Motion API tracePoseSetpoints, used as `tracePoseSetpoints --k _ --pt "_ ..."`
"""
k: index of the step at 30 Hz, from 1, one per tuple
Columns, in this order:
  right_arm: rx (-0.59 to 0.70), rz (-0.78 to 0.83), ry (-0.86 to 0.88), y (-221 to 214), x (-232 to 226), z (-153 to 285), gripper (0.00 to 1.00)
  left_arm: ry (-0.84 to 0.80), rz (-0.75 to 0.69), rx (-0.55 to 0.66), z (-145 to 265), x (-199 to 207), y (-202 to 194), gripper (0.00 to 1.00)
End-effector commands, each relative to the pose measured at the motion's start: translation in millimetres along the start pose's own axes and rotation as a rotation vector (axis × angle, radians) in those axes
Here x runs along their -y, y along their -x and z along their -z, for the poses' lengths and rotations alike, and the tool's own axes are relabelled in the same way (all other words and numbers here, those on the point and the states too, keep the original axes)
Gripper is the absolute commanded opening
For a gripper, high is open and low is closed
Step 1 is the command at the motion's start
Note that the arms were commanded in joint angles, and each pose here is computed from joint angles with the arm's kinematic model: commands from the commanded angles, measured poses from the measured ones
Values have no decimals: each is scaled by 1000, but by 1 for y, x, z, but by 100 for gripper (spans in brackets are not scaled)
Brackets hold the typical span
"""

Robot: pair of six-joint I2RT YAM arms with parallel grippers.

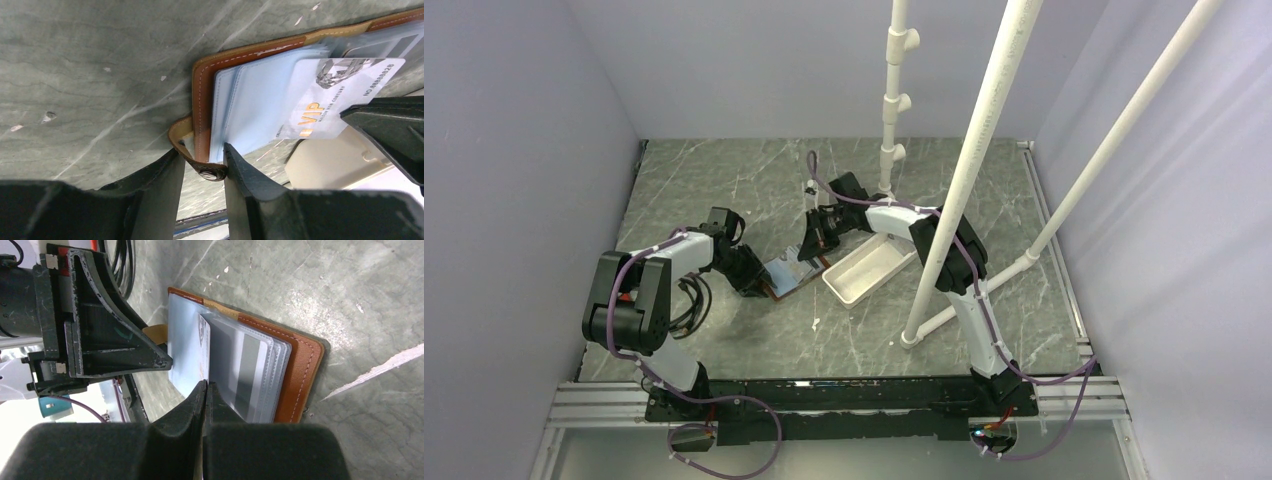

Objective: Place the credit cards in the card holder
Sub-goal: Insert the credit card into the card holder.

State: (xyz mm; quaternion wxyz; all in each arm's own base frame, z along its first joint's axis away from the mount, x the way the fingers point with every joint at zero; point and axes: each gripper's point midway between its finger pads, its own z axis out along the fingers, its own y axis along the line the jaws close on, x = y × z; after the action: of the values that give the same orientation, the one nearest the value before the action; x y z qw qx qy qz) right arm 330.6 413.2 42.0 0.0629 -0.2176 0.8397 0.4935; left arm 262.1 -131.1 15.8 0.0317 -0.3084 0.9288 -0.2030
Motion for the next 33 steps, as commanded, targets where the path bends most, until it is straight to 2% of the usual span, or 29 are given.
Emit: tracePoseSetpoints --k 1,13,23,26,30,33 --pt "45 59 20 7 -5 -3 0 111 -44 71 -23 -29 13 41" --pt "33 44 11 -7 -12 -8 1 86 -45 75 -20 -23 14 40" --pt "80 105 -146 6 -5 18 33 45 -51 72 -13 -18 9 41" --pt "88 105 -165 10 -7 24 39 -2 -37 78 -5 -17 9 46" --pt "73 100 -170 8 -3 22 40 -31 -26 99 6 -19 10 53" --pt "65 90 -162 6 0 18 33 -22 -16 108 10 -25 11 51"
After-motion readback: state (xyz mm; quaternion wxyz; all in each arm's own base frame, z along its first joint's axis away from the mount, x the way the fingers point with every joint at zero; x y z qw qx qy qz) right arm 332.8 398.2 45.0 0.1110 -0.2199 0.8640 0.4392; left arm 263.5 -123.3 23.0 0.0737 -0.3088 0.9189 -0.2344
